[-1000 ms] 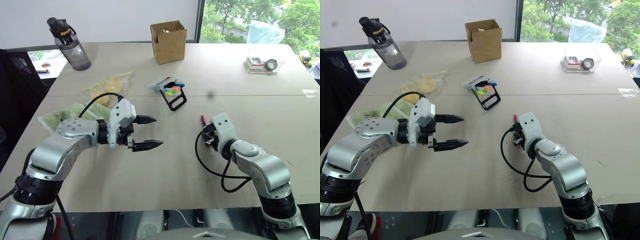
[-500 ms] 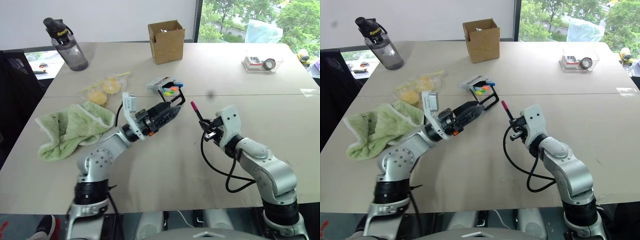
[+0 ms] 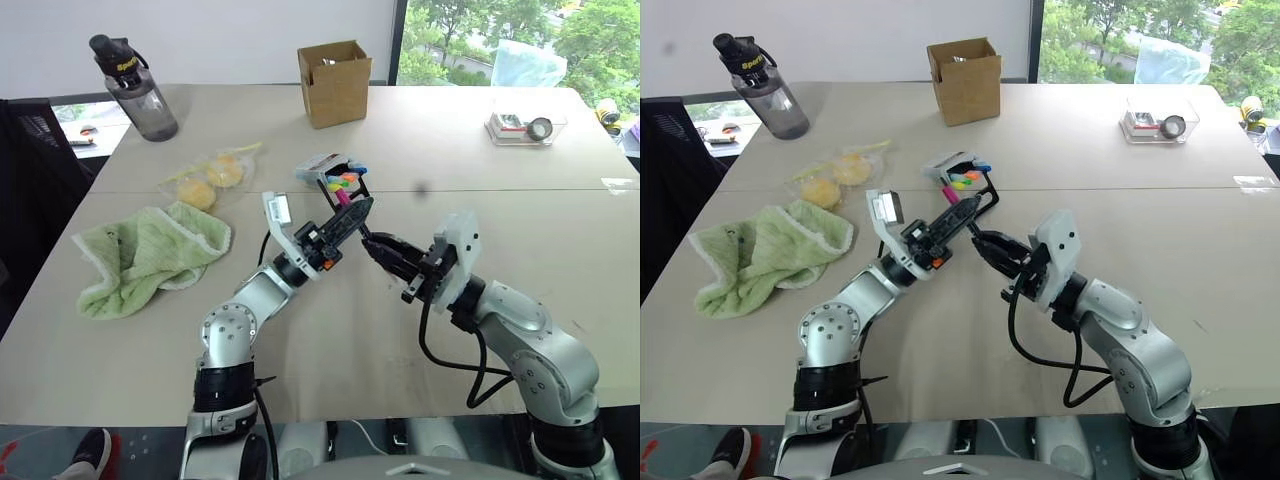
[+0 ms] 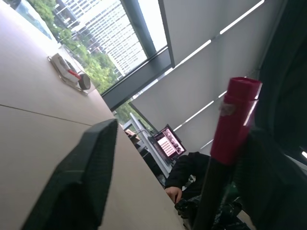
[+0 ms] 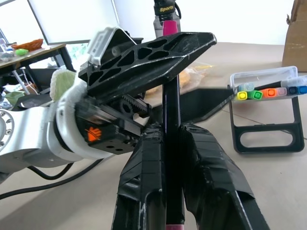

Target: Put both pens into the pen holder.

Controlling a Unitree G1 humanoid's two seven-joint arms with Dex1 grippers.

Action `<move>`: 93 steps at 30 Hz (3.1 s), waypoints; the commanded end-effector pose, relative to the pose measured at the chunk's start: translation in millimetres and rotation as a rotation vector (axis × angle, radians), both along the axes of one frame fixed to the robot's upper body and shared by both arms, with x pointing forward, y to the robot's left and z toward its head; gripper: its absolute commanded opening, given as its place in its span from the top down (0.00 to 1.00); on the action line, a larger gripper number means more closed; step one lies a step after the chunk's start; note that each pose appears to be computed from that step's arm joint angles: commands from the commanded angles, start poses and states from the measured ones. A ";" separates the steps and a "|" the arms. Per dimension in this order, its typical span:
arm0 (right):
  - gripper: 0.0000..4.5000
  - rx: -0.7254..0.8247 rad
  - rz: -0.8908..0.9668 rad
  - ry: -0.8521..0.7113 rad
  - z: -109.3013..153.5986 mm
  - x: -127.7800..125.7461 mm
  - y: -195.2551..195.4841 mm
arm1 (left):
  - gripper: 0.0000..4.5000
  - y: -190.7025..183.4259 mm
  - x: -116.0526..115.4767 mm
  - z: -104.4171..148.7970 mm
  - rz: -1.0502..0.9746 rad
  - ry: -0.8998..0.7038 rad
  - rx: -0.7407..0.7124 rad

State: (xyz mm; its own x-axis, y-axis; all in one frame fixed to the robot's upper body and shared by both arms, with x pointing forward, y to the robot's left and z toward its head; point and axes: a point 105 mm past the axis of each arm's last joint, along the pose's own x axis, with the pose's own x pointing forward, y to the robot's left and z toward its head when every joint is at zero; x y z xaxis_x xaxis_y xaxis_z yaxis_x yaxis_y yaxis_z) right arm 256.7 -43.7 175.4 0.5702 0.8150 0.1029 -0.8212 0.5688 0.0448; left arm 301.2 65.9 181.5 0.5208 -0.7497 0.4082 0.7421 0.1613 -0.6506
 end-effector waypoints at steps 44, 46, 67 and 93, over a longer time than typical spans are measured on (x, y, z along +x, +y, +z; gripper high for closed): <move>0.38 -0.115 -0.191 -0.129 21.3 -1.0 -152.0 | 1.00 -29.4 27.6 54.9 0.560 -1.500 1.070; 0.38 -0.114 -0.189 -0.129 21.4 -0.8 -151.2 | 1.00 -28.1 30.7 50.5 0.566 -1.499 1.085; 0.38 -0.132 -0.220 -0.150 21.6 1.3 -152.4 | 1.00 -27.2 69.7 30.3 0.584 -1.521 1.151; 0.37 -0.145 -0.217 -0.161 22.3 2.0 -153.8 | 0.00 -19.2 93.8 31.7 0.678 -1.511 1.219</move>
